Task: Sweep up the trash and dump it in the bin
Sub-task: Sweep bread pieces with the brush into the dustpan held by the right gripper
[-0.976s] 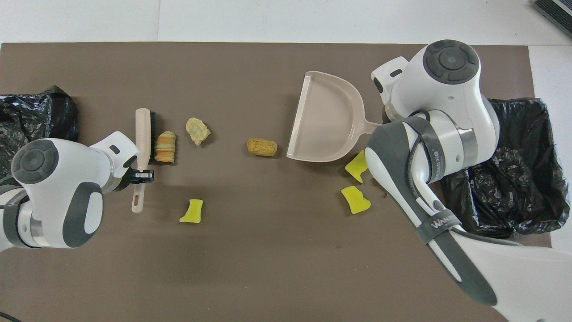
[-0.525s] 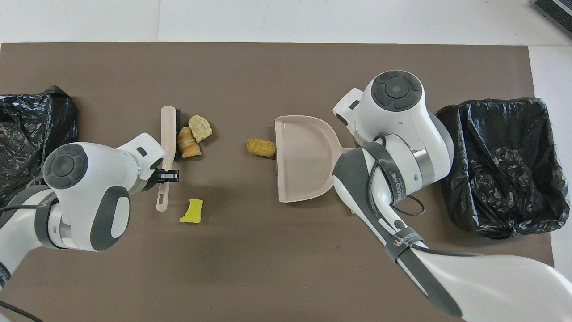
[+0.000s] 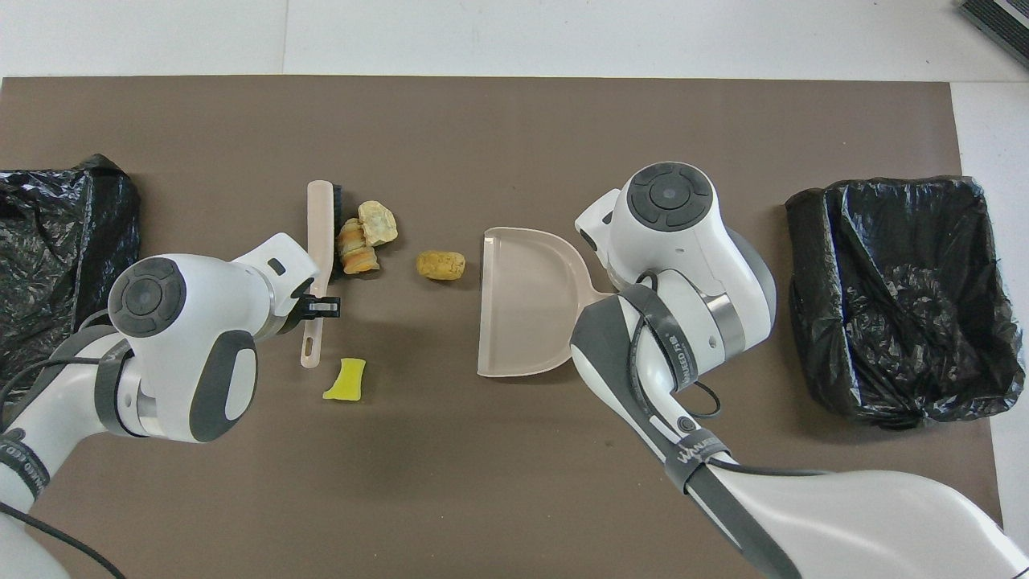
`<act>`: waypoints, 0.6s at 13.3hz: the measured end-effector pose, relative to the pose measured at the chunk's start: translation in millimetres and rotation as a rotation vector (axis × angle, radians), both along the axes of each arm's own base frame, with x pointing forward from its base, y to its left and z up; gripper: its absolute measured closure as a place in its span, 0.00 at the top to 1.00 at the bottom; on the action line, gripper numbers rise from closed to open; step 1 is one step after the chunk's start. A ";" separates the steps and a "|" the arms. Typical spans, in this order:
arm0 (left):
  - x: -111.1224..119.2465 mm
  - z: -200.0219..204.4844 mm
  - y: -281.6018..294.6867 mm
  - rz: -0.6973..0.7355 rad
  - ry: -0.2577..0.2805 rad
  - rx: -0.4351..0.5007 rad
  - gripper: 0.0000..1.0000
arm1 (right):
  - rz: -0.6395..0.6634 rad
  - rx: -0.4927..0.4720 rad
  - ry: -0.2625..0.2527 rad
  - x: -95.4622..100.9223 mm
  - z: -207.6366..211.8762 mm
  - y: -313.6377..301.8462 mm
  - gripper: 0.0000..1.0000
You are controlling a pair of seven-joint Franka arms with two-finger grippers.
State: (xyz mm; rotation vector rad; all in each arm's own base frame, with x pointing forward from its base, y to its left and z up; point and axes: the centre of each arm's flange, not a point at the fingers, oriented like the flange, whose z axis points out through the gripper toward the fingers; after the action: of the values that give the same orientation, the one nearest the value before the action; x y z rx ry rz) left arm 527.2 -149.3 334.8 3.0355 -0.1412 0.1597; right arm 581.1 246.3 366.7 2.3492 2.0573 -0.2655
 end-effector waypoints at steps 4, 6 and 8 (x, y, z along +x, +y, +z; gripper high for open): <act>-7.4 -1.2 -21.7 -0.043 0.016 0.003 0.26 | -0.073 0.022 -0.015 -14.8 -1.1 35.4 0.31; -19.1 -1.9 -51.3 -0.083 0.031 0.005 0.26 | -0.105 0.022 -0.016 -21.0 -1.1 47.5 0.31; -34.9 -2.0 -85.5 -0.111 0.050 0.007 0.26 | -0.136 0.021 -0.017 -22.6 -1.3 50.4 0.31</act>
State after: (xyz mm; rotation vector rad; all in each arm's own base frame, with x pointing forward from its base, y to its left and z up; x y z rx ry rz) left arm 492.3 -234.8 332.7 3.0254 -0.3057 0.0745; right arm 558.4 296.7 365.3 2.4981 1.9055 -0.2247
